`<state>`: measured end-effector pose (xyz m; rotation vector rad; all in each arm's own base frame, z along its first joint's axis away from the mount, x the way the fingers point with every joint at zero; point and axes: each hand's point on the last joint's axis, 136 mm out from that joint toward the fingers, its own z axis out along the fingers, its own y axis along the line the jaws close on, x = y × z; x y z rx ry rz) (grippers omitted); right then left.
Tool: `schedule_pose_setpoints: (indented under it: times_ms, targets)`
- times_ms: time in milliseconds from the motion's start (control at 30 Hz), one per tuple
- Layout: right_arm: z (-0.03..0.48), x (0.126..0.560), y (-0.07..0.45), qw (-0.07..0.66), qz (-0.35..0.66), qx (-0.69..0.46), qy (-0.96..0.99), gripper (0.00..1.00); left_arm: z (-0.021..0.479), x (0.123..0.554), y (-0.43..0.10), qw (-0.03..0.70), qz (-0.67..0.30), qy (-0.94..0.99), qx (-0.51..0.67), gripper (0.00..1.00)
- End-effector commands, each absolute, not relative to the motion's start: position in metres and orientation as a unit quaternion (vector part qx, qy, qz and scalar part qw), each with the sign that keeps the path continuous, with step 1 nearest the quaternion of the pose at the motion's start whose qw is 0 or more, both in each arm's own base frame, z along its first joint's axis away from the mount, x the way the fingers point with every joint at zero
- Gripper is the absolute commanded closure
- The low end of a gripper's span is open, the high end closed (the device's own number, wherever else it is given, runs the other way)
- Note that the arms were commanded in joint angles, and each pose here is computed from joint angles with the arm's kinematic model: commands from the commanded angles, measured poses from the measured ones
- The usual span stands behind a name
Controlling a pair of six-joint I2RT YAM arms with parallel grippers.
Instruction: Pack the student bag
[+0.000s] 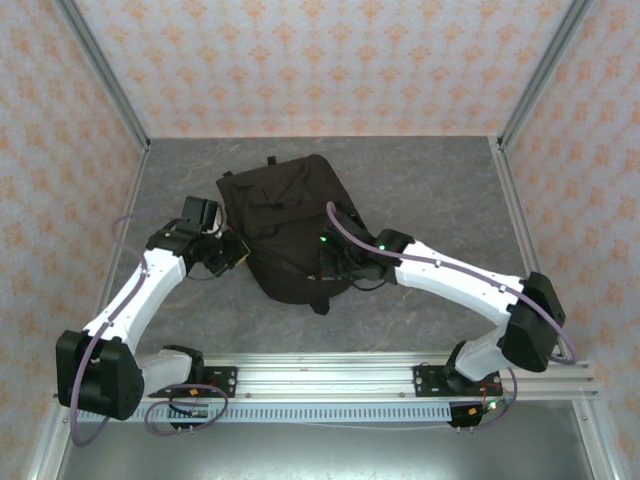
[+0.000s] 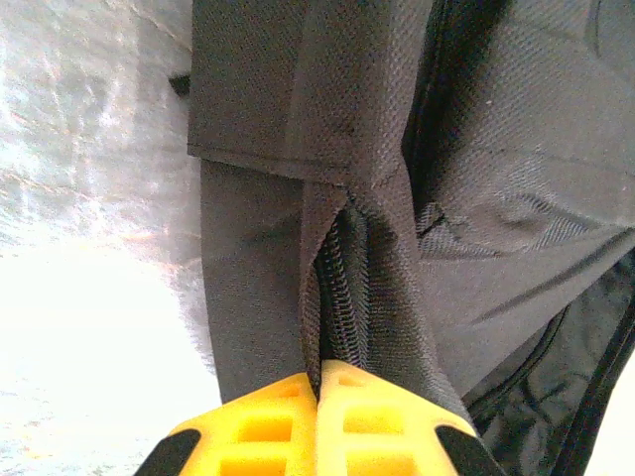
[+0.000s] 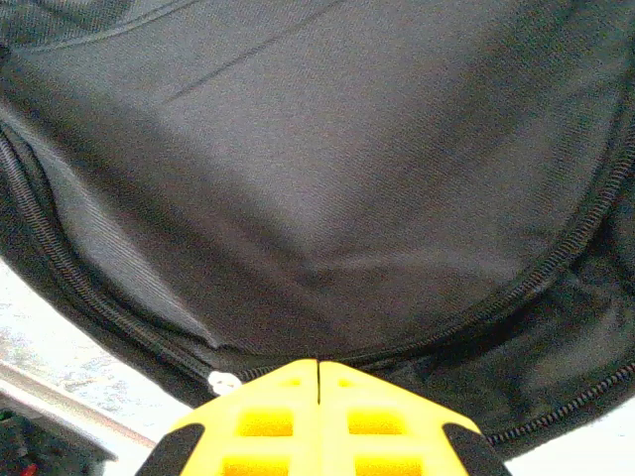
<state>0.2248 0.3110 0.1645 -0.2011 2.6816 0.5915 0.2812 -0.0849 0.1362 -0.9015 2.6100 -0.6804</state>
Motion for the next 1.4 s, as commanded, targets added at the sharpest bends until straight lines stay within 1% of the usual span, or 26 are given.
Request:
schedule_pose_setpoints:
  times_ms: [0, 167, 267, 367, 400, 433, 500, 567, 733, 933, 1033, 1233, 1367]
  targets:
    - [0.182, 0.227, 0.362, 0.179, 0.273, -0.068, 0.943, 1.0, 0.148, 0.288, -0.061, 0.163, -0.174, 0.921, -0.308, 1.0]
    - [0.185, 0.242, 0.429, 0.155, 0.328, -0.053, 0.93, 1.0, 0.16, 0.304, -0.031, 0.176, -0.136, 0.916, -0.336, 1.0]
    - [0.179, 0.256, 0.454, 0.151, 0.328, -0.048, 0.931, 1.0, 0.161, 0.309, -0.018, 0.159, -0.137, 0.909, -0.36, 1.0]
    - [0.172, 0.266, 0.464, 0.151, 0.325, -0.037, 0.933, 1.0, 0.162, 0.3, -0.019, 0.157, -0.148, 0.905, -0.367, 0.85]
    - [0.172, 0.268, 0.463, 0.154, 0.324, -0.033, 0.933, 1.0, 0.162, 0.294, -0.022, 0.155, -0.158, 0.902, -0.37, 0.78]
    - [0.171, 0.269, 0.461, 0.158, 0.322, -0.029, 0.933, 1.0, 0.162, 0.289, -0.023, 0.156, -0.163, 0.9, -0.374, 0.73]
    - [0.171, 0.274, 0.451, 0.17, 0.317, -0.019, 0.933, 1.0, 0.161, 0.275, -0.027, 0.152, -0.175, 0.896, -0.38, 0.66]
    - [0.17, 0.275, 0.443, 0.178, 0.311, -0.014, 0.933, 1.0, 0.157, 0.266, -0.038, 0.142, -0.201, 0.89, -0.384, 0.62]
    - [0.161, 0.272, 0.428, 0.18, 0.299, -0.01, 0.937, 1.0, 0.146, 0.252, -0.061, 0.098, -0.228, 0.887, -0.389, 0.58]
    - [0.157, 0.272, 0.423, 0.183, 0.29, -0.007, 0.939, 1.0, 0.131, 0.241, -0.076, 0.051, -0.198, 0.897, -0.391, 0.57]
    - [0.158, 0.272, 0.422, 0.185, 0.291, -0.007, 0.939, 1.0, 0.126, 0.238, -0.076, 0.042, -0.186, 0.9, -0.392, 0.59]
    - [0.16, 0.267, 0.424, 0.183, 0.293, -0.02, 0.938, 1.0, 0.118, 0.232, -0.077, 0.031, -0.178, 0.901, -0.393, 0.64]
    - [0.162, 0.257, 0.43, 0.18, 0.291, -0.047, 0.938, 1.0, 0.114, 0.227, -0.075, 0.025, -0.17, 0.905, -0.388, 0.74]
